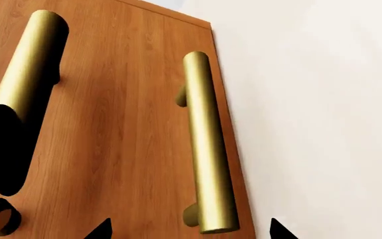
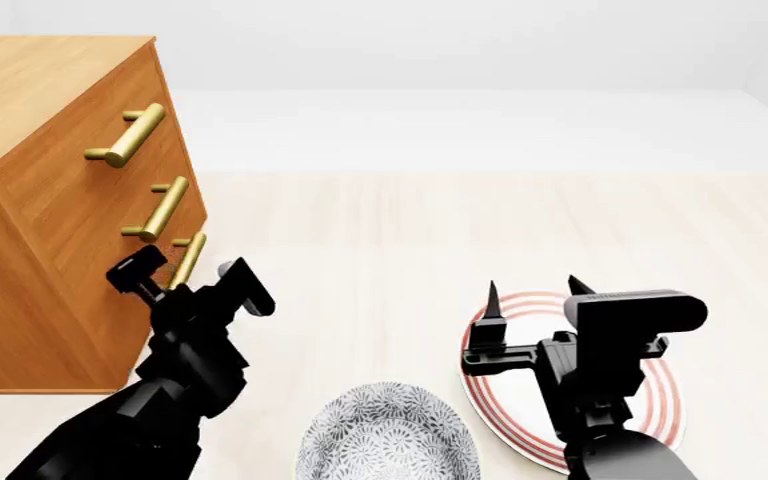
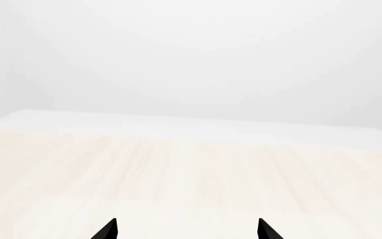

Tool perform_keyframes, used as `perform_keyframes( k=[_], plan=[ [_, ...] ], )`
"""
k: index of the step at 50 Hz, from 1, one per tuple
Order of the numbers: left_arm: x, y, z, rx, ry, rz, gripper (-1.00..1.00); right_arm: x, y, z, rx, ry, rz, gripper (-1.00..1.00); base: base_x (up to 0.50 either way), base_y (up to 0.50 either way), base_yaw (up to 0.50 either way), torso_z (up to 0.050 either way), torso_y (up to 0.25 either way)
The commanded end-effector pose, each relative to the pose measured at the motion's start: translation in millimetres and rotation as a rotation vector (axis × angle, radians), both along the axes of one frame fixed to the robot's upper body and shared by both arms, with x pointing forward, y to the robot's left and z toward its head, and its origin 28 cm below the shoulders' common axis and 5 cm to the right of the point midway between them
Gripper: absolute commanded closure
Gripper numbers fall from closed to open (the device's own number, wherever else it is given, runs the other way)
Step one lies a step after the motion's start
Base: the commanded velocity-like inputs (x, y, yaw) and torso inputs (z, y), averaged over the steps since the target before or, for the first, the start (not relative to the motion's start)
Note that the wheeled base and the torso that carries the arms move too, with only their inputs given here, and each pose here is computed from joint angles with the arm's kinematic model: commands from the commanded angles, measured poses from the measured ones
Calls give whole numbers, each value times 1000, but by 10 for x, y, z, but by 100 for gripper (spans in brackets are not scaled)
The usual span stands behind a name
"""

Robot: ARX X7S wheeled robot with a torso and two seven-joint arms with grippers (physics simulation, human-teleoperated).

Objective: Open the bottom drawer of the cabinet.

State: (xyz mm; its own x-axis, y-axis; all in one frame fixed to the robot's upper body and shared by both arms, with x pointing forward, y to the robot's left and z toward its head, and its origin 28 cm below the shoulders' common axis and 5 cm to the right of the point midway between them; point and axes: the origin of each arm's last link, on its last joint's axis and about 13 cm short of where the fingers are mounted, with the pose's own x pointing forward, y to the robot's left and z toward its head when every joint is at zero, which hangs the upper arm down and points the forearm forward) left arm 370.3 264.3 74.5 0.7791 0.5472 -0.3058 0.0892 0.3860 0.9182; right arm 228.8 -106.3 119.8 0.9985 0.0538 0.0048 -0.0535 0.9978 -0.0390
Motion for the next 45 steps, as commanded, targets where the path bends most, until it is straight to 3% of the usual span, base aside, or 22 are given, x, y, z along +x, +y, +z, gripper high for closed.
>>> perform_keyframes(
  k=[1,8,9,32,45],
  plan=[
    [9,21,23,-7,-11,14,-100,5,9,2,1,-2,5,-100,0,0,0,0,0],
    [23,14,30,16,-25,-12,-100,4,10,-11,2,0,6,-100,0,0,0,0,0],
    [27,12,31,17,-29,-19,100,4,9,-12,2,0,6,-100,0,0,0,0,0],
    [58,-33,50,36,-56,-60,100,7,15,-11,1,-4,13,-100,1,0,0,0,1],
    [140,-352,175,70,-78,-128,100,13,23,1,-1,-6,19,-100,4,0,-4,0,1]
  ],
)
